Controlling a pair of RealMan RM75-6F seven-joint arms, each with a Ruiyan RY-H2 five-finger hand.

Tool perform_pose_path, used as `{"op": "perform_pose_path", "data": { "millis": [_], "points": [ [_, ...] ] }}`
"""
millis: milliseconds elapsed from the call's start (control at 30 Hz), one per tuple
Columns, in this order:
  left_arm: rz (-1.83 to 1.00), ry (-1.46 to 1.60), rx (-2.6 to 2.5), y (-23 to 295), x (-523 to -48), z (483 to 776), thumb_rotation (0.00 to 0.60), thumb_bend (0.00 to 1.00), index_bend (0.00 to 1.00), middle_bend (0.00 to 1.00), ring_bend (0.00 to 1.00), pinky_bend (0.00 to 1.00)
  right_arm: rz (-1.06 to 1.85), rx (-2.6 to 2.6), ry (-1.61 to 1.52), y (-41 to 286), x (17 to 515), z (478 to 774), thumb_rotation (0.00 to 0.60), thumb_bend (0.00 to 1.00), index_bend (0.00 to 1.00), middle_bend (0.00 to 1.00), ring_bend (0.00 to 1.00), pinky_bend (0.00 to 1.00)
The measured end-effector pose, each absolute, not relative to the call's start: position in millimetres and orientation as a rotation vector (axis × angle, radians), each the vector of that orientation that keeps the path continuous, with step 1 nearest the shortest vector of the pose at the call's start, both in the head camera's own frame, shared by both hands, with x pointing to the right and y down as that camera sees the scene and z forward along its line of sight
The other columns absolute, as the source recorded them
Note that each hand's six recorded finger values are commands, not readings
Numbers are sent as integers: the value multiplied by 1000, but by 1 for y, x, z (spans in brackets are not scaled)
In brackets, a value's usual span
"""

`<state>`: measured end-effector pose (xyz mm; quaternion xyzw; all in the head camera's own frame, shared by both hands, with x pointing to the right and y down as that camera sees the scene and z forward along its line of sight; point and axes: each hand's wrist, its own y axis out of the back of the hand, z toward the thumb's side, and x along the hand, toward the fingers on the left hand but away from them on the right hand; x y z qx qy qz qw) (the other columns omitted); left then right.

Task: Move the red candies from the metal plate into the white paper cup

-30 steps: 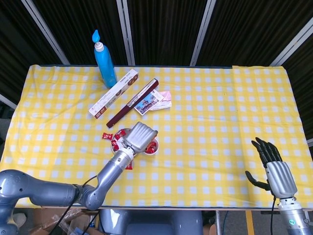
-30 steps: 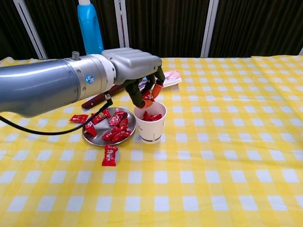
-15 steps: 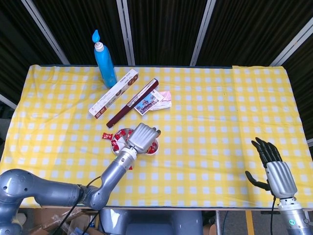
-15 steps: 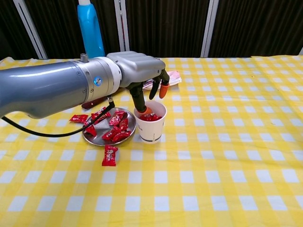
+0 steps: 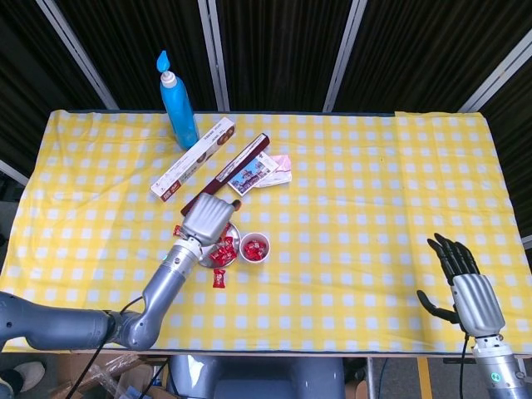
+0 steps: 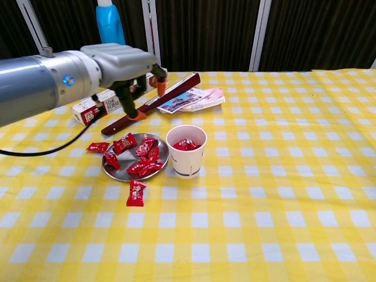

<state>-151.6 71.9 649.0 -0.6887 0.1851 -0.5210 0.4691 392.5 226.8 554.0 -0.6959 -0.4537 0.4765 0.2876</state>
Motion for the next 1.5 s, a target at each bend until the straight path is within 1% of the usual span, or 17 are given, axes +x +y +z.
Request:
{"op": "perform_pose_path", "data": {
  "millis": [133,267,400,633,767,1233,1300,1433,1500],
  "points": [
    [-1382,443,-1655,71,-183,660,600,290,355,948,998,982,1274,-1859,-1208,227,392,554,600,388,0,0,0,0],
    [-1480,426,-1621,71,-213,676,600,290,364,948,998,983,1276,-1859,-1206,228,392,555,600,387,0,0,0,0],
    [-1539,398,-1614,75,-229,692,600,290,372,948,998,983,1277,-1860,-1206,228,392,555,600,388,0,0,0,0],
    [-1569,356,-1628,86,-232,712,600,290,403,947,998,983,1277,-1860,-1210,227,393,555,600,387,0,0,0,0],
    [-1571,338,-1622,90,-230,720,600,290,396,947,998,983,1275,-1861,-1213,227,393,554,600,388,0,0,0,0],
    [-1596,332,-1602,92,-232,733,600,291,423,947,998,983,1273,-1863,-1215,227,393,554,600,387,0,0,0,0],
    [-1599,331,-1605,93,-231,736,600,313,443,948,998,983,1274,-1863,-1215,227,393,554,600,387,0,0,0,0],
    [-1593,331,-1619,96,-227,741,600,411,543,952,999,986,1277,-1861,-1216,227,393,554,600,387,0,0,0,0],
    [-1582,333,-1628,98,-224,742,600,431,568,953,999,987,1279,-1861,-1218,227,394,554,600,388,0,0,0,0]
  ]
}}
